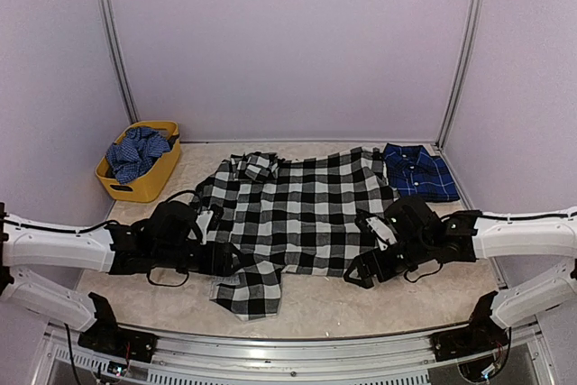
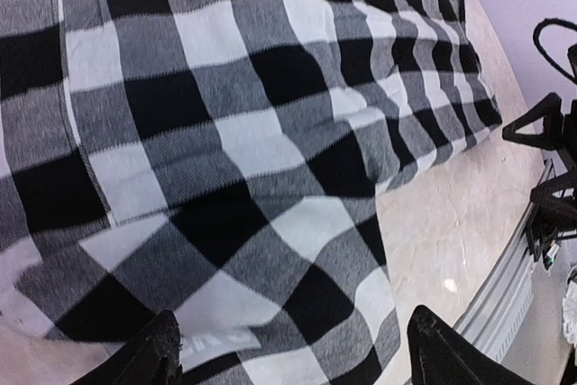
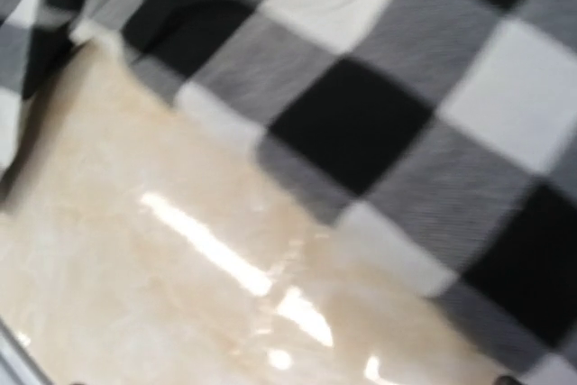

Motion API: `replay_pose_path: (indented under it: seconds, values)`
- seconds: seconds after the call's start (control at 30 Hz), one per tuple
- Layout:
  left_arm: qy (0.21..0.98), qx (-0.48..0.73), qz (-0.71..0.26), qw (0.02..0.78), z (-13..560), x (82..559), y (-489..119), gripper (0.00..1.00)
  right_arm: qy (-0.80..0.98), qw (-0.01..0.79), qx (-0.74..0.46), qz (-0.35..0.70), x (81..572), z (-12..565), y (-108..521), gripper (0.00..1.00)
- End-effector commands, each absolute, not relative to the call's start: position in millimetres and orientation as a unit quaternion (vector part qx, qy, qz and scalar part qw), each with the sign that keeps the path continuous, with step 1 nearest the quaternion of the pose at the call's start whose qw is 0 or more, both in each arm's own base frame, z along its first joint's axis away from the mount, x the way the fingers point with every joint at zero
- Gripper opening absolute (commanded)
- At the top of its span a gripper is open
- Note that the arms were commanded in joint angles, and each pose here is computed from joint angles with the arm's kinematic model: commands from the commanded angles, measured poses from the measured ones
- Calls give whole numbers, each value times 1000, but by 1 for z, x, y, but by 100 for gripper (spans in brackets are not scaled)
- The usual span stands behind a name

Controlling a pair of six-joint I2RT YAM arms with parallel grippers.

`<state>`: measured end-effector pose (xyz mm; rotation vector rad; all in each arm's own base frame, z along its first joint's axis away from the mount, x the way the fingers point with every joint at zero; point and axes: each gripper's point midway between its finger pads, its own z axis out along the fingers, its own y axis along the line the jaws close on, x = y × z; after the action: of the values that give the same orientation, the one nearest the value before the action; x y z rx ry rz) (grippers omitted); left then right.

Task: Fold and stack the long sleeve shirts
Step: Adjust the sleeve at the center of the board.

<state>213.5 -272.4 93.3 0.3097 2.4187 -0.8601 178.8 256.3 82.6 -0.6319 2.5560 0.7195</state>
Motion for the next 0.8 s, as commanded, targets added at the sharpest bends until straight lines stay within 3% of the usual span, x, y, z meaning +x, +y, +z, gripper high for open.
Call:
replay_pose_path:
  seconds: [0.0,0.1,0.3,0.6,0.77]
  values:
    - [913,94,-300,261,78,181,-262,88,904,210,-239,285,175,91,285,94]
    - [913,126,-287,261,75,157,-272,95,906,199,-248,279,170,83,292,94]
    - [927,168,-211,260,58,128,-279,94,910,190,-253,269,168,74,295,94]
    - [936,224,-123,242,22,123,-287,78,912,189,-252,262,166,71,291,94]
    - [937,246,-92,229,11,123,-289,55,915,190,-250,253,166,70,286,94]
